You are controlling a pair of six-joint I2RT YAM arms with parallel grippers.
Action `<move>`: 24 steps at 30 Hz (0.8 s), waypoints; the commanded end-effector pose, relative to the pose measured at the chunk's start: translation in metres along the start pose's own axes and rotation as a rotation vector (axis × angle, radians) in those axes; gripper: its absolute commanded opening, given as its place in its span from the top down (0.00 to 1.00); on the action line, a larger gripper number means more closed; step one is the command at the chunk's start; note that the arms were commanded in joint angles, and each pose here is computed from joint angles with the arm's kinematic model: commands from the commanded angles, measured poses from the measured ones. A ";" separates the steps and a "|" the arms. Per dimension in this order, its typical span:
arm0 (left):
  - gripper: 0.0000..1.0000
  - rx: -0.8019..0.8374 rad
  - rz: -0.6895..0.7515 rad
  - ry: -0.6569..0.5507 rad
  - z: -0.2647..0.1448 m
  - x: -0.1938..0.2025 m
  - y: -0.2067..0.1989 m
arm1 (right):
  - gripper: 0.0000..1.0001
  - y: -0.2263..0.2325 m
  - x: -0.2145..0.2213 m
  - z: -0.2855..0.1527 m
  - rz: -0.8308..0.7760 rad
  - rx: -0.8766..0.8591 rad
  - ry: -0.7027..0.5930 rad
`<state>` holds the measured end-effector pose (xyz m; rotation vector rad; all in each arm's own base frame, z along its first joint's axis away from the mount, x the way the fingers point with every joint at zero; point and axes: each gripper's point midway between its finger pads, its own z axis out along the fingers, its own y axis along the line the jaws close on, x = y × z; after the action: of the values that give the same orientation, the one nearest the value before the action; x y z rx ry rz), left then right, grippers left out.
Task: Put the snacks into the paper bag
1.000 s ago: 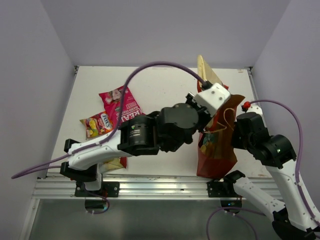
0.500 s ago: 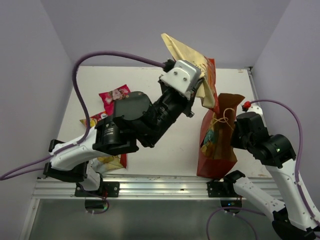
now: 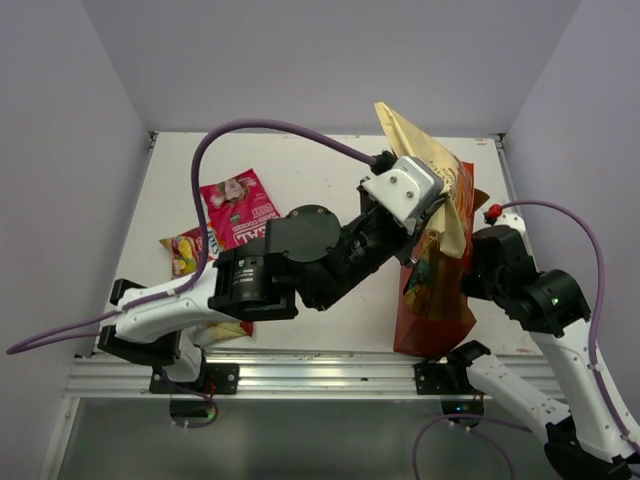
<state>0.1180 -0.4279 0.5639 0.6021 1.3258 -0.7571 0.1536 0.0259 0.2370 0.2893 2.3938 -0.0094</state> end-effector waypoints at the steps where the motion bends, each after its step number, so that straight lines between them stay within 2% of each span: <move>1: 1.00 0.061 -0.009 0.034 0.007 0.017 -0.020 | 1.00 -0.020 0.026 -0.006 -0.033 0.066 0.095; 8: 1.00 0.059 0.114 0.202 0.017 0.089 -0.032 | 1.00 -0.035 0.008 -0.027 -0.032 0.115 0.030; 23: 1.00 0.042 0.239 0.302 0.033 0.153 -0.043 | 1.00 -0.048 0.008 -0.036 -0.057 0.154 0.024; 24: 0.97 0.041 0.245 0.309 0.033 0.157 -0.044 | 1.00 -0.048 0.009 -0.035 -0.059 0.156 0.026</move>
<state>0.1152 -0.4983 0.4044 0.9562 1.5221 -0.4962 0.1548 0.0110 0.2726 0.3234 2.2893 -0.0491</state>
